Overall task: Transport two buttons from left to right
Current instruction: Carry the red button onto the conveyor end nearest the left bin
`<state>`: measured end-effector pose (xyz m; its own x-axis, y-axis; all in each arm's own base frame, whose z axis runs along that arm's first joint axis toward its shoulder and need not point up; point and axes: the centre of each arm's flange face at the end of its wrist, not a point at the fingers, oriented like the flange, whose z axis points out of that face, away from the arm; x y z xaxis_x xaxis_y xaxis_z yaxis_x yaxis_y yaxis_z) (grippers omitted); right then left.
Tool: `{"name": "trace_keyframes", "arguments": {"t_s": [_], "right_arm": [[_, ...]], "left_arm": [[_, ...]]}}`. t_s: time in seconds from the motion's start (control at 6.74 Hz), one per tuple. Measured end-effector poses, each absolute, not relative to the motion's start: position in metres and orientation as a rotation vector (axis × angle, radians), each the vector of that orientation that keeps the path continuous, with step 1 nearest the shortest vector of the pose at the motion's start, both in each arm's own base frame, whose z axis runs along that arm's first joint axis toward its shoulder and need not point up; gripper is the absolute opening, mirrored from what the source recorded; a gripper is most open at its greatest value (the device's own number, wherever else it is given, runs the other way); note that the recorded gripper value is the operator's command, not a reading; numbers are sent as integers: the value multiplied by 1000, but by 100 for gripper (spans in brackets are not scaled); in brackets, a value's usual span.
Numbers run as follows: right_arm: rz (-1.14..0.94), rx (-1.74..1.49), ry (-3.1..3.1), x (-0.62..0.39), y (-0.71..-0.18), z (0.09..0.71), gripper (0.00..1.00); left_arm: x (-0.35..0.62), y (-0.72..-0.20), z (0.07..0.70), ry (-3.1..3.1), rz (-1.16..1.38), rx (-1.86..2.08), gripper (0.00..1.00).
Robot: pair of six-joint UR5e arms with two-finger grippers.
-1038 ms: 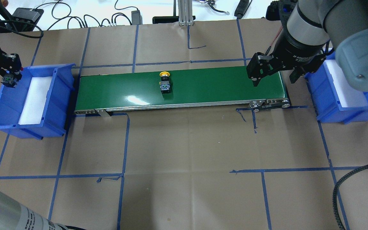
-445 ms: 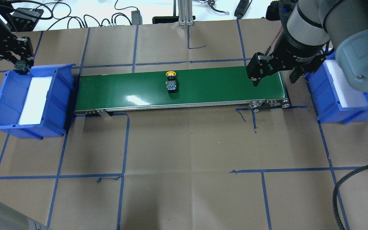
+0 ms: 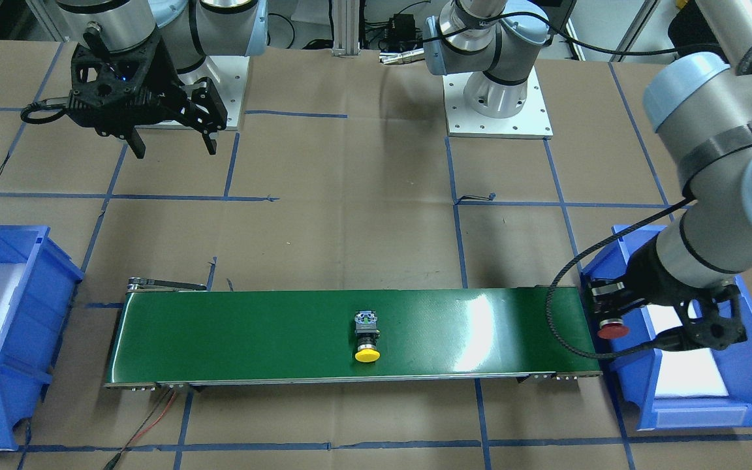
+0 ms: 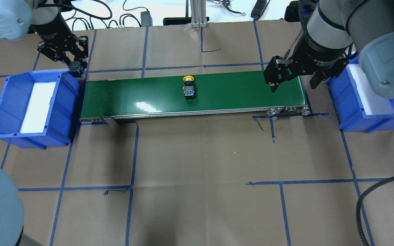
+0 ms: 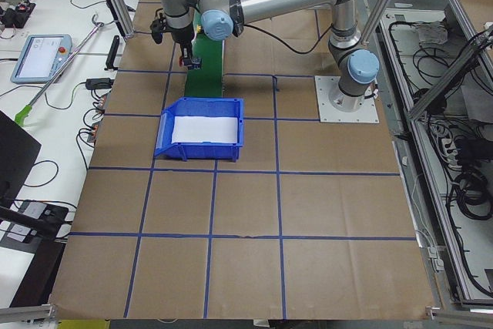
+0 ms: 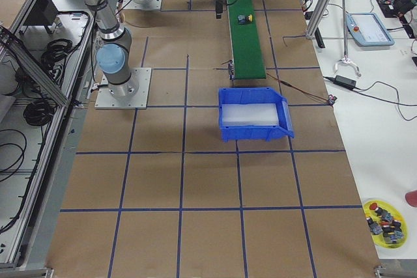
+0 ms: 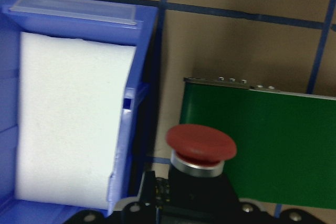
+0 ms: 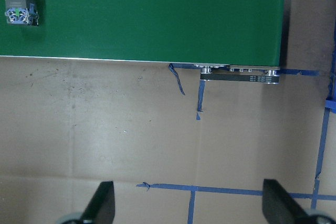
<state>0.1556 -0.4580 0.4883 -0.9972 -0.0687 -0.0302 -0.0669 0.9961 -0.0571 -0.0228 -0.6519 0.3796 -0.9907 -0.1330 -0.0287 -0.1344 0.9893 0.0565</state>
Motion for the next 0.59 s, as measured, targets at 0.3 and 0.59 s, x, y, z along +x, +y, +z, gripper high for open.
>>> {"name": "trace_keyframes", "arguments": {"t_s": [0.3, 0.59], "right_arm": [[-88, -104, 3106, 155, -458, 489, 100], [-89, -104, 3106, 155, -458, 489, 100]], "left_arm": [[-40, -651, 335, 3109, 79, -252, 3], [-44, -649, 307, 3109, 72, -259, 3]]}}
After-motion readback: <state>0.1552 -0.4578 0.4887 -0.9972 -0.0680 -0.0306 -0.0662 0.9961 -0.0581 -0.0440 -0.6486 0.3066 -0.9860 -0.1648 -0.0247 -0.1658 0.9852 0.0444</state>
